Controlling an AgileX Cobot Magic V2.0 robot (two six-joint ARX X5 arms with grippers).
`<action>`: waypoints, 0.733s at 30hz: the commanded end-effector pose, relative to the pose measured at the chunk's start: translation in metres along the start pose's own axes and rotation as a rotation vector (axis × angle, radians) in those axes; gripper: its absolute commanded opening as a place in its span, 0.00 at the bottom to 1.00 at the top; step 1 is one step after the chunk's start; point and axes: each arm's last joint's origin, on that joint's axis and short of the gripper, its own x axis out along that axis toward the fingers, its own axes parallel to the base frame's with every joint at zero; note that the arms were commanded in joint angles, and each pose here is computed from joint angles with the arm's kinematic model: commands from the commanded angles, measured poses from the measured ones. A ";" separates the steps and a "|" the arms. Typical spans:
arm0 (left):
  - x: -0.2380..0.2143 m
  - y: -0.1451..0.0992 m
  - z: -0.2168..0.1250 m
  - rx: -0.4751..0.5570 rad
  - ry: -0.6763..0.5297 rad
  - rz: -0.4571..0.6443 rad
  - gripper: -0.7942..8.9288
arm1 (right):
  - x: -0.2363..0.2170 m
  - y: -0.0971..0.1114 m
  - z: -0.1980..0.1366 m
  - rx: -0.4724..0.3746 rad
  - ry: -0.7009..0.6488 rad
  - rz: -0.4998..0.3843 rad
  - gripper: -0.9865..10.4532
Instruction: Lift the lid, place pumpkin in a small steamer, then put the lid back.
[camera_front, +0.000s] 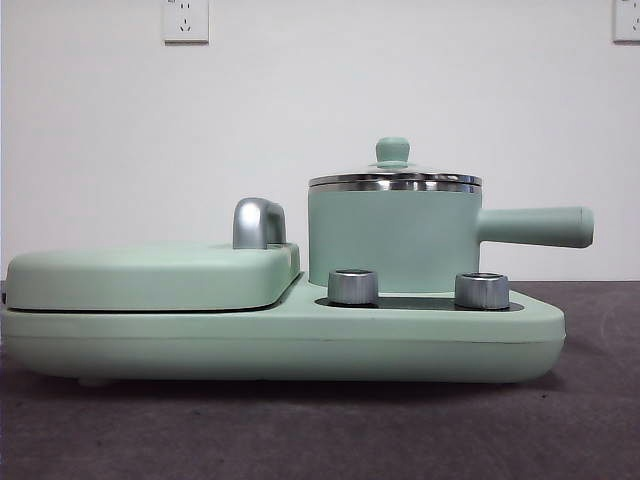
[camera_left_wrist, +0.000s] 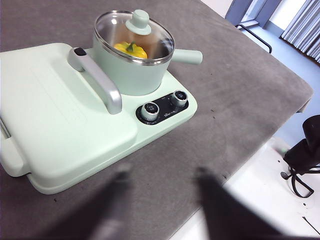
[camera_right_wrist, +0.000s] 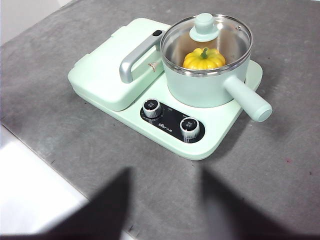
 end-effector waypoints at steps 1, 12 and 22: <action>-0.001 -0.001 0.003 -0.001 -0.015 -0.007 0.09 | -0.002 0.001 0.003 -0.011 -0.024 0.006 0.10; -0.002 -0.001 0.004 -0.004 -0.024 -0.009 0.09 | -0.002 0.001 0.003 -0.011 -0.024 0.008 0.10; 0.008 0.005 -0.004 -0.030 -0.056 0.047 0.09 | -0.002 0.001 0.003 -0.011 -0.024 0.008 0.10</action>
